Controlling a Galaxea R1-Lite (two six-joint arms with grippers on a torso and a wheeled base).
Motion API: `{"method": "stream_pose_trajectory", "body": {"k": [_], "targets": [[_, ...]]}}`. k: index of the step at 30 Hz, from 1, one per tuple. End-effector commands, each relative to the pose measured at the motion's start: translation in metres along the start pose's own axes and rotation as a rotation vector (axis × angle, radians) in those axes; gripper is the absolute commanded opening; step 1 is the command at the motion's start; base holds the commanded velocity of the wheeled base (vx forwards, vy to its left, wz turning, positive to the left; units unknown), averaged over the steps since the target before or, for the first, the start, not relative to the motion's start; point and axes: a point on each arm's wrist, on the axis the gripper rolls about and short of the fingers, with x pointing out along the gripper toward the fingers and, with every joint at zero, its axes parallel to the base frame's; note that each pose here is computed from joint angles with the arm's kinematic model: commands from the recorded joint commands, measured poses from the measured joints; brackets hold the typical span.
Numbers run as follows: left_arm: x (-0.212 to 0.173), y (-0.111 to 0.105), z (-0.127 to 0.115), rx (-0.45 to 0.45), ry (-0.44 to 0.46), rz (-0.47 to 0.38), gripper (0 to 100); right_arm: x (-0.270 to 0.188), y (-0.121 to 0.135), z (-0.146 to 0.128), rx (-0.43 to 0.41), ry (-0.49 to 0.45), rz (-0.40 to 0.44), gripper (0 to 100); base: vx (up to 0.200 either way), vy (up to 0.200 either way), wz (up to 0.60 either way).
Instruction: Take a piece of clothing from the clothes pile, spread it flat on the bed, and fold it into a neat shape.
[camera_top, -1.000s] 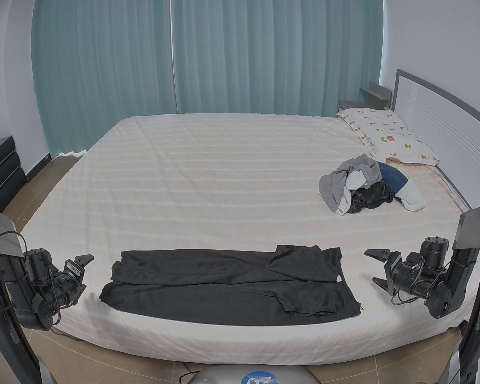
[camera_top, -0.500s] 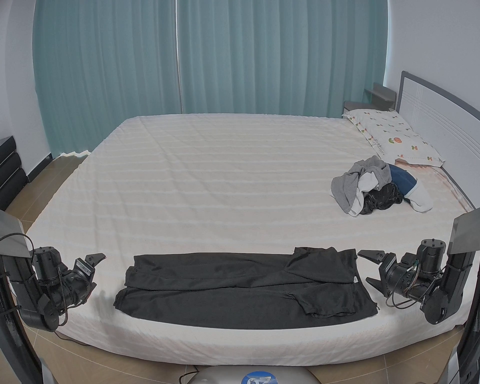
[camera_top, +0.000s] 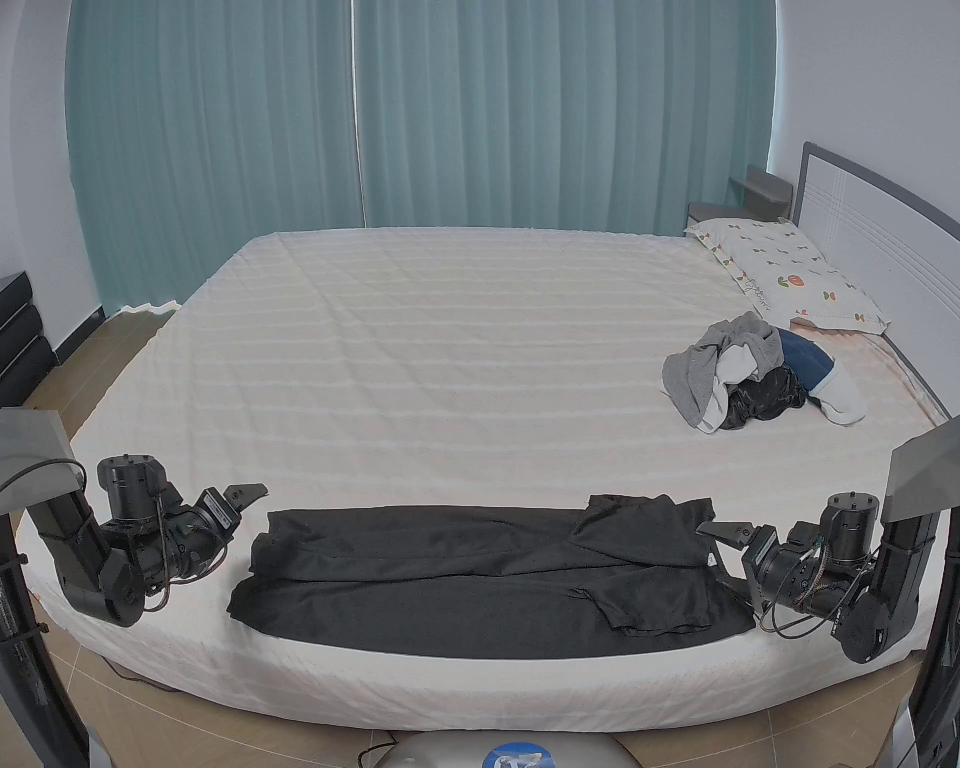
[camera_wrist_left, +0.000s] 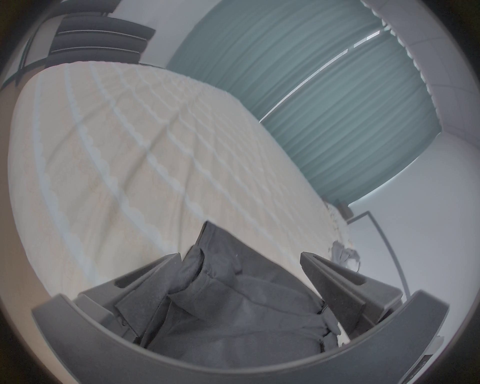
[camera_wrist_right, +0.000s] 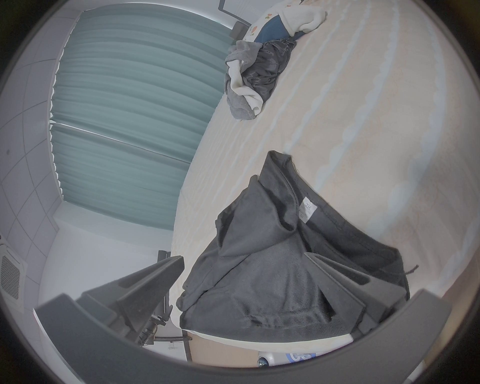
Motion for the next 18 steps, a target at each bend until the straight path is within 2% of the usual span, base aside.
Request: {"method": "stream_pose_trajectory", "body": {"k": [1, 5, 18], "targets": [[0.021, -0.017, 0.008, 0.06, 0.049, -0.003, 100, 0.004, -0.001, -0.009, -0.008, 0.034, -0.011, 100, 0.0, 0.0, 0.0], [0.025, -0.009, 0.003, 0.118, 0.073, 0.028, 100, 0.004, 0.0, -0.01, -0.015, 0.037, -0.008, 100, 0.0, 0.0, 0.0], [0.026, -0.001, -0.014, 0.122, 0.134, 0.062, 100, 0.003, 0.0, -0.013, -0.045, 0.028, -0.026, 100, 0.0, 0.0, 0.0]]}}
